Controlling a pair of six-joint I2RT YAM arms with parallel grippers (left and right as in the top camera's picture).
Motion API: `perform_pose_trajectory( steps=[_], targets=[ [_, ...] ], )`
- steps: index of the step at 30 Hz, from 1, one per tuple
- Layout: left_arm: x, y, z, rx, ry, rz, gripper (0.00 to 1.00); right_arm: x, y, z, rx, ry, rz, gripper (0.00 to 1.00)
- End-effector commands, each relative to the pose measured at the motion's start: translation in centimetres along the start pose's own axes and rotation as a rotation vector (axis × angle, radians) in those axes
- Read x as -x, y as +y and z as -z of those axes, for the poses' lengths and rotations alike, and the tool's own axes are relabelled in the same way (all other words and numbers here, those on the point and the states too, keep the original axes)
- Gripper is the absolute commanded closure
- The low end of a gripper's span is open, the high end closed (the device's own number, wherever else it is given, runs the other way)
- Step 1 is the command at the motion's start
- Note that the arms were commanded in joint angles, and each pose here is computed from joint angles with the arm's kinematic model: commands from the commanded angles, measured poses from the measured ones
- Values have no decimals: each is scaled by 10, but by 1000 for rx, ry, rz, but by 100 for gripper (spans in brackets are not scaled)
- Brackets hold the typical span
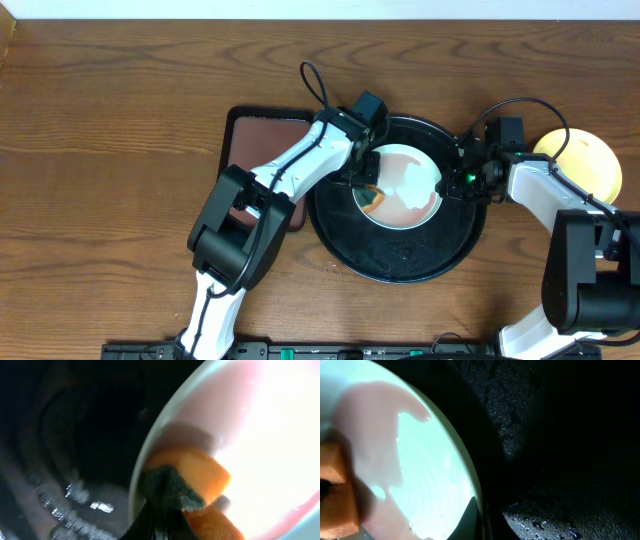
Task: Clean dirty plates on tray and stack at the side
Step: 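Scrub the pale green plate with the sponge while right gripper holds rim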
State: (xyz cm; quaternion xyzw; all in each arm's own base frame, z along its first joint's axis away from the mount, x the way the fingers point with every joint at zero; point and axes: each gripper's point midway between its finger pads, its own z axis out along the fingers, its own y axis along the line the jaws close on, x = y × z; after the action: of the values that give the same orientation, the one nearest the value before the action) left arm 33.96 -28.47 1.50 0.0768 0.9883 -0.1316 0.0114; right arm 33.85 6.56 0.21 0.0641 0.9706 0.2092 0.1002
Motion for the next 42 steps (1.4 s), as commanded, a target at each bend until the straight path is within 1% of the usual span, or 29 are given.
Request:
perform_pose_trajectory(
  steps=[1, 5, 8, 11, 17, 18, 19, 21, 24, 27, 30, 34, 39, 42],
  targets=[
    [0, -20, -12, -74, -13, -44, 93, -5, -14, -5, -67, 13, -16, 99],
    [15, -55, -18, -137, -113, -110, 93, -5, -14, -5, -67, 14, -16, 99],
    [23, -71, -24, -174, -158, -59, 93, -5, -14, -5, -67, 14, -15, 99],
    [26, -78, -34, -193, -168, -40, 92, -5, -14, -5, -67, 14, -15, 99],
    [20, -81, -48, -227, -124, -36, 93, -5, -14, -5, -67, 14, -15, 99],
    [22, -83, -47, -233, -135, -49, 93, -5, -14, -5, -67, 14, -16, 99],
    [31, -84, -45, -232, -181, -104, 92, -5, -14, -5, -67, 13, -16, 99],
    [44, -72, -44, -176, -236, -127, 93, -5, -14, -5, -67, 14, -15, 99],
    [61, -42, -41, -75, -289, -132, 93, -6, -14, -5, -68, 17, -17, 99],
    [71, -9, -37, 24, -304, -113, 92, -6, -14, -5, -68, 20, -18, 99],
    [73, 20, -34, 89, -281, -107, 92, -6, -14, -5, -68, 20, -18, 99],
    [67, 48, -22, 174, -227, -70, 92, -6, -14, -5, -68, 19, -18, 99],
    [41, 58, -5, 221, -120, -45, 93, -6, -14, -5, -68, 17, -26, 99],
    [24, 63, 3, 244, -67, 8, 93, -5, -14, -5, -68, 15, -46, 99]
  ],
)
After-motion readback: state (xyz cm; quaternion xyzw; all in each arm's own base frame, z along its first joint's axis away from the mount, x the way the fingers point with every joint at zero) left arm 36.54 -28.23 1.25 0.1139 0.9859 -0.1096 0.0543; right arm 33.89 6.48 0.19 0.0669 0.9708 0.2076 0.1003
